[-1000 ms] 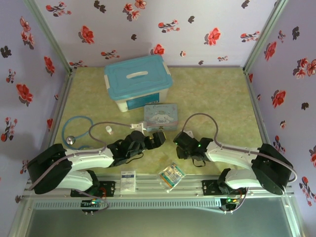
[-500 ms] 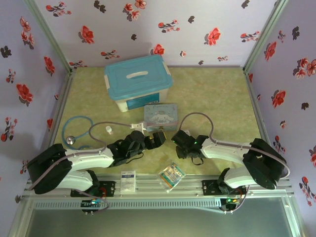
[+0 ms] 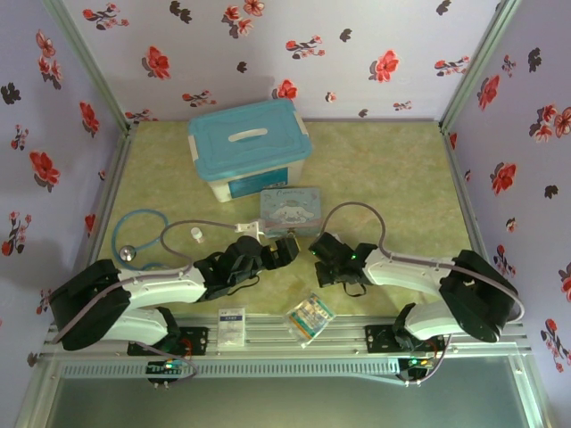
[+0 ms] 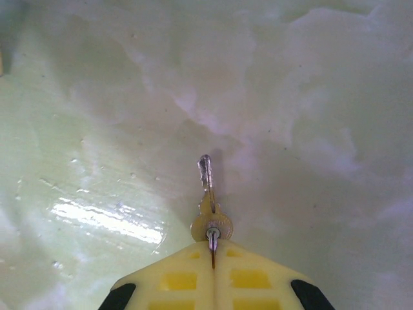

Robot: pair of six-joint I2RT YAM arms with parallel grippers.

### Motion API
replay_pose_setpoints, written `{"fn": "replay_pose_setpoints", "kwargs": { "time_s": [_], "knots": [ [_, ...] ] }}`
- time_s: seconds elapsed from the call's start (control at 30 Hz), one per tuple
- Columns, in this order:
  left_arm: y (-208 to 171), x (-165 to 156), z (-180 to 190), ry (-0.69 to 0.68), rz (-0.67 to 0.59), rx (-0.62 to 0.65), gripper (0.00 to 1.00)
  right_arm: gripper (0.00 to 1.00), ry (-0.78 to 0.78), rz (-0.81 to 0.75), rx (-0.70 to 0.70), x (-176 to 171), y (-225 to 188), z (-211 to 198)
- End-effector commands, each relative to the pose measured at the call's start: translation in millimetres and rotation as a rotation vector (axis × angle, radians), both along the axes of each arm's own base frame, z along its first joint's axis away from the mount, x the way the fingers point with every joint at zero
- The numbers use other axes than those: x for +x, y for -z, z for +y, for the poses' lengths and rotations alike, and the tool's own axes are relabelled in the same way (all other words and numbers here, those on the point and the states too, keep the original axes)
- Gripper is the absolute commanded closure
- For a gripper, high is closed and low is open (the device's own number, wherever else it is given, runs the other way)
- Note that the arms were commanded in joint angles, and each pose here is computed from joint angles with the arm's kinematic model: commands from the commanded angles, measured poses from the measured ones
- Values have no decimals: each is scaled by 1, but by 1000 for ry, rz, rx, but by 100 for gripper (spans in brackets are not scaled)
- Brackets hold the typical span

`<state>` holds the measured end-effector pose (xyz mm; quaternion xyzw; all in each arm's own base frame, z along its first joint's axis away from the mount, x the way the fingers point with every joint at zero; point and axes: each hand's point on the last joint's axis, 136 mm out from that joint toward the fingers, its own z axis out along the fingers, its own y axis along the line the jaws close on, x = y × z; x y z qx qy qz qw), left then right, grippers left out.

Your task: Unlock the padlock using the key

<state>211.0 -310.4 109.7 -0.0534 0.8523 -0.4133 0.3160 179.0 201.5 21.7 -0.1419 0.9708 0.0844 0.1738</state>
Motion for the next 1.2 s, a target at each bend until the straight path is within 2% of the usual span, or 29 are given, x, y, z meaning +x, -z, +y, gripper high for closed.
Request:
{"fn": "replay_pose_setpoints", "kwargs": {
  "time_s": [0.0, 0.07, 0.17, 0.3, 0.43, 0.63, 0.77, 0.83, 0.9, 1.03, 1.17],
  "knots": [
    [-9, -2, -15, -38, 29, -126, 9, 100, -10, -4, 45, -5, -14, -3],
    [-19, -6, -26, -41, 22, -182, 10, 100, -26, -24, 88, -5, -26, 0],
    [-24, -7, -29, -62, 28, -198, 10, 100, -46, -68, 115, -3, -44, 0],
    [-25, -5, -25, -120, 77, -329, 14, 100, -118, -113, 209, -3, -73, 15],
    [-26, -3, -26, -123, 66, -313, 17, 100, -168, -141, 294, -4, -98, 30],
    [-34, -4, -40, -78, 47, -382, 28, 100, -236, -155, 459, -11, -123, 54],
    [-34, -5, -49, -51, 68, -392, 38, 100, -242, -155, 476, -13, -127, 56],
    [-30, -4, -48, -57, 76, -377, 38, 100, -247, -158, 492, -15, -128, 58],
    [-29, -4, -49, -56, 75, -373, 42, 100, -245, -170, 505, -14, -131, 58],
    [-32, -3, -59, -20, 76, -387, 53, 100, -247, -167, 504, -15, -129, 59],
    [-36, -5, -68, 18, 66, -396, 69, 100, -253, -163, 485, -16, -126, 58]
  ]
}}
